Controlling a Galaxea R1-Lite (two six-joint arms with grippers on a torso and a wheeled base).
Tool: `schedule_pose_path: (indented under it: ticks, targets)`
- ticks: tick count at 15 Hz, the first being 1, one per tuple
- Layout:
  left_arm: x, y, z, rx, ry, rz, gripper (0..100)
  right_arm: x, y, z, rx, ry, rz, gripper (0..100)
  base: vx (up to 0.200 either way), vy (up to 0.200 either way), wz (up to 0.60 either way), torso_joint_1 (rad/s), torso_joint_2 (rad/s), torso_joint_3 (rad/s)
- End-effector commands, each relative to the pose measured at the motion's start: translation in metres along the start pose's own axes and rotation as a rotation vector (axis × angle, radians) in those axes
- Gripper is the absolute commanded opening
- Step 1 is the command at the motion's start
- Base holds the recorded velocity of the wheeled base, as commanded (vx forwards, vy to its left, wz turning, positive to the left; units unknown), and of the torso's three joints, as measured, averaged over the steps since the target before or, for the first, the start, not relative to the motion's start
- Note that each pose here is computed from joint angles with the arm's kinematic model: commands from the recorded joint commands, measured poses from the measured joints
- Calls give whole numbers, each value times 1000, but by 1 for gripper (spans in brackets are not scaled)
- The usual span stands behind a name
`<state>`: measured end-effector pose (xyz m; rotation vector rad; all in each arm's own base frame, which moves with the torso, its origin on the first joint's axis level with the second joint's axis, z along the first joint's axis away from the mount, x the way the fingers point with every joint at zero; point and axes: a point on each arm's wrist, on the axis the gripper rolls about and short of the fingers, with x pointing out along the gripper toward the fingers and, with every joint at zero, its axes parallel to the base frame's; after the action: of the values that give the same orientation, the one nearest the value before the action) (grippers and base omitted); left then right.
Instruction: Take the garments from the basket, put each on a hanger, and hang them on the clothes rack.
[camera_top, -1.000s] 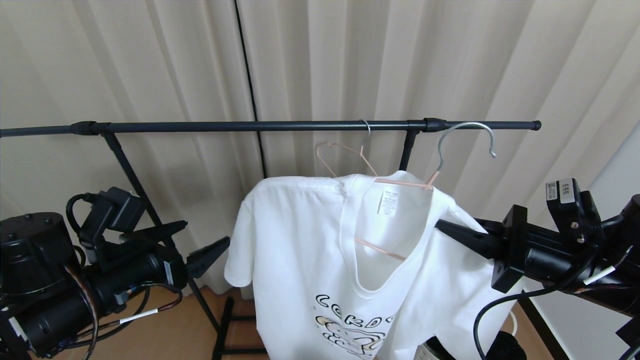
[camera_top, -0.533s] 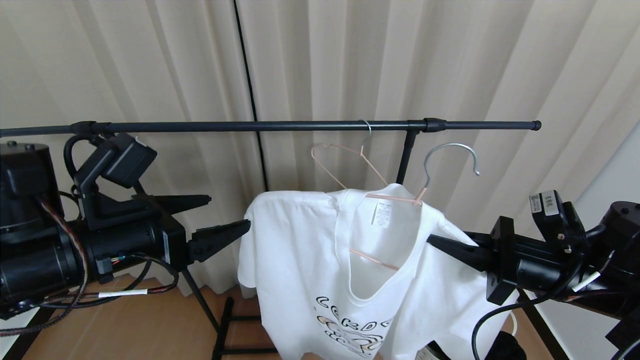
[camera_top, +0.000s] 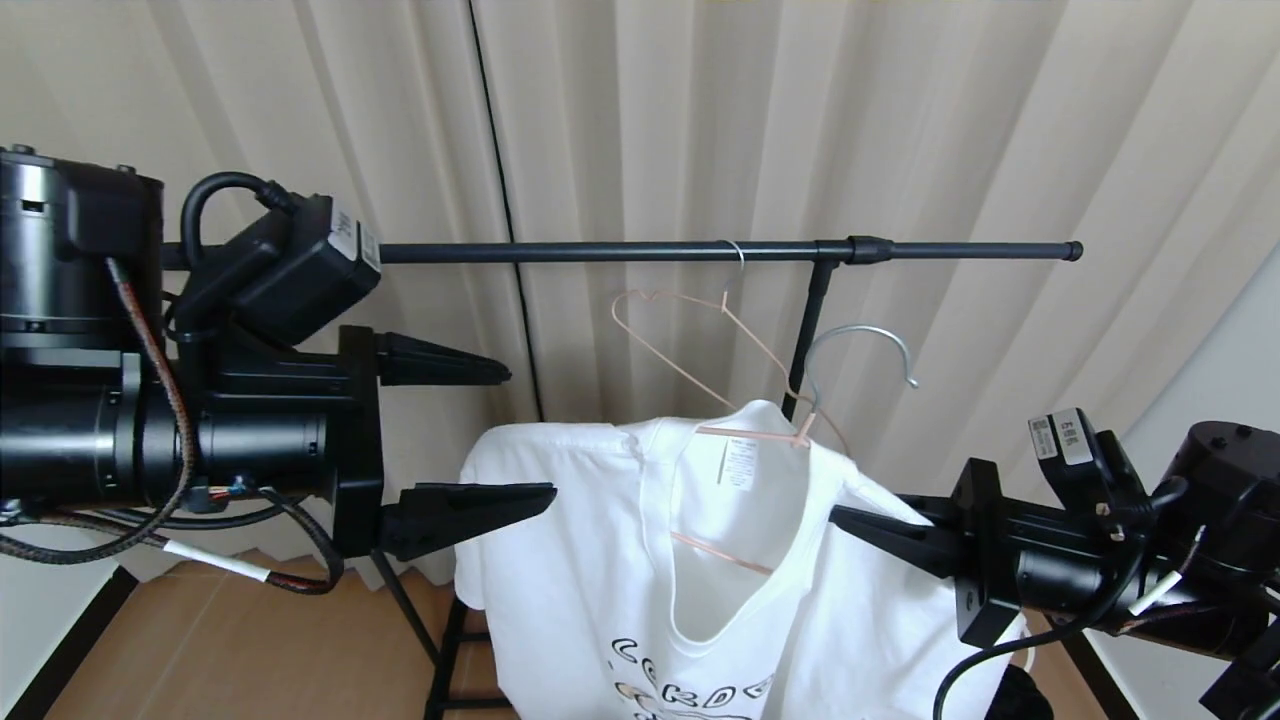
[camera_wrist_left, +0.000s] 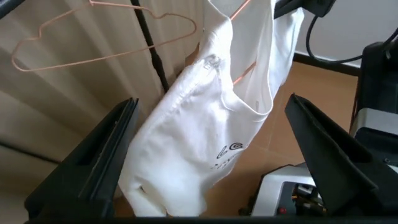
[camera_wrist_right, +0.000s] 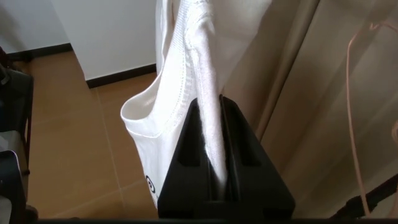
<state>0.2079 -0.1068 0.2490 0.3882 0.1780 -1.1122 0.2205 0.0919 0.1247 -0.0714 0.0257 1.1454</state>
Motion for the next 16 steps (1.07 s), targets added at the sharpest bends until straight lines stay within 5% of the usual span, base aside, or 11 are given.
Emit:
schedule_pose_path:
  ticks: [1, 6, 16]
  targets:
    - [27, 12, -7, 30, 38, -45, 100, 3, 5, 0, -2, 0, 23, 0, 0, 0, 0, 0, 0, 0]
    - [56, 15, -13, 119, 5, -189, 100, 3, 9, 1, -2, -2, 38, 0, 0, 0, 0, 0, 0, 0]
    - [76, 12, -13, 125, -7, -259, 100, 0, 26, 12, -33, -34, 89, 0, 0, 0, 0, 0, 0, 0]
